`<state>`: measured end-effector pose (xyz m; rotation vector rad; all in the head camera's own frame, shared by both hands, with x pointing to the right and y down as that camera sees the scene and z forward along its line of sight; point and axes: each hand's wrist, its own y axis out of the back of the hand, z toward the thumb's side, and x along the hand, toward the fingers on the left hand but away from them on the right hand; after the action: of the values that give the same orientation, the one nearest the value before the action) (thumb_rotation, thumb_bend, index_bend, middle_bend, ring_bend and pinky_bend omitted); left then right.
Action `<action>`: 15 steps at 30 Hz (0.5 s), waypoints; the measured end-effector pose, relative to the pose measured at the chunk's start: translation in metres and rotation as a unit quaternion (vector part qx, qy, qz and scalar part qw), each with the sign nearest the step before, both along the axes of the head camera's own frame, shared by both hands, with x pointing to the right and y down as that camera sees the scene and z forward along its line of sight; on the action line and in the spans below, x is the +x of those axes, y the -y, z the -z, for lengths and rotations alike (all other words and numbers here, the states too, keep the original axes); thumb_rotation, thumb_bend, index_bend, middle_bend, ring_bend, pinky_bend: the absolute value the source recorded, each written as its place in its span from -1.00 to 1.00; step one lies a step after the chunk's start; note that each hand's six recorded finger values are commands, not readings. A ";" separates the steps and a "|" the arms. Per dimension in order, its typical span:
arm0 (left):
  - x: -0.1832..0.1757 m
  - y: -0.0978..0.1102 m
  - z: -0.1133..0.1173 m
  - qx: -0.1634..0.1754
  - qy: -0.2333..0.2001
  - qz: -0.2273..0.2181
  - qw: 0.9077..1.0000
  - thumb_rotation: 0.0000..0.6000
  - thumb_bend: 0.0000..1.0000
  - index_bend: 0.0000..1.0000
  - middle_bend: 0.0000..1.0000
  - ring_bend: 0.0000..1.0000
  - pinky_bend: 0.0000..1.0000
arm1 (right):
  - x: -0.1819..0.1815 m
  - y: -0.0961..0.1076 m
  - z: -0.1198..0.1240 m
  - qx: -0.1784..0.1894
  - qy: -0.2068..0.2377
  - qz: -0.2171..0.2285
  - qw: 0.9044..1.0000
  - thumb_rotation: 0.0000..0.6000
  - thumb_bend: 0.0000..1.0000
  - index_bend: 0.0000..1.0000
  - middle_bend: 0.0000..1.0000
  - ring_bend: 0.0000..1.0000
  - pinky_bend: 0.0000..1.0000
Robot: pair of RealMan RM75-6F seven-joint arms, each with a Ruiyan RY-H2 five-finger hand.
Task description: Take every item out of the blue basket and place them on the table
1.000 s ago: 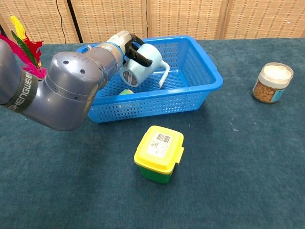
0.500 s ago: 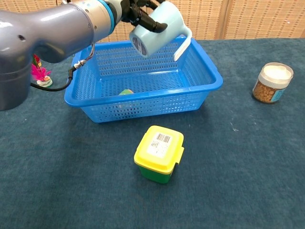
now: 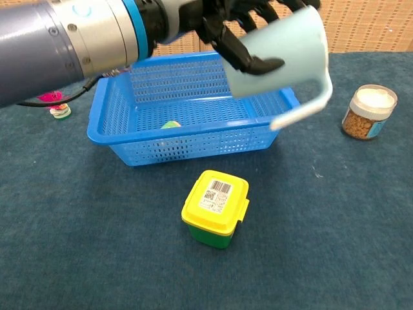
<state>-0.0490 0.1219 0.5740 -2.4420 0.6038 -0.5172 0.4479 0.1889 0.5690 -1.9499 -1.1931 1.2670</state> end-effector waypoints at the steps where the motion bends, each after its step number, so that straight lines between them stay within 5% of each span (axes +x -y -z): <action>1: 0.005 -0.006 -0.001 0.000 0.001 -0.013 1.000 1.00 -0.18 -0.05 -0.50 -0.32 0.01 | 0.000 0.000 0.000 0.000 0.000 0.000 1.000 1.00 -1.00 -1.00 -1.00 -1.00 -1.00; 12: 0.059 -0.036 -0.038 -0.004 0.040 -0.063 0.997 1.00 -0.22 -0.08 -0.49 -0.34 0.01 | 0.003 0.001 0.002 0.002 0.004 -0.006 1.000 1.00 -1.00 -1.00 -1.00 -1.00 -1.00; 15: 0.072 -0.041 -0.052 -0.012 0.055 -0.065 0.996 1.00 -0.31 -0.40 -0.74 -0.64 -0.28 | 0.005 0.002 0.002 0.001 0.005 -0.008 1.000 1.00 -1.00 -1.00 -1.00 -1.00 -1.00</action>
<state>0.0231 0.1627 0.6263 -2.4366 0.3922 -0.6019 0.4525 0.1870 0.5672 -1.9501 -1.2168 1.2661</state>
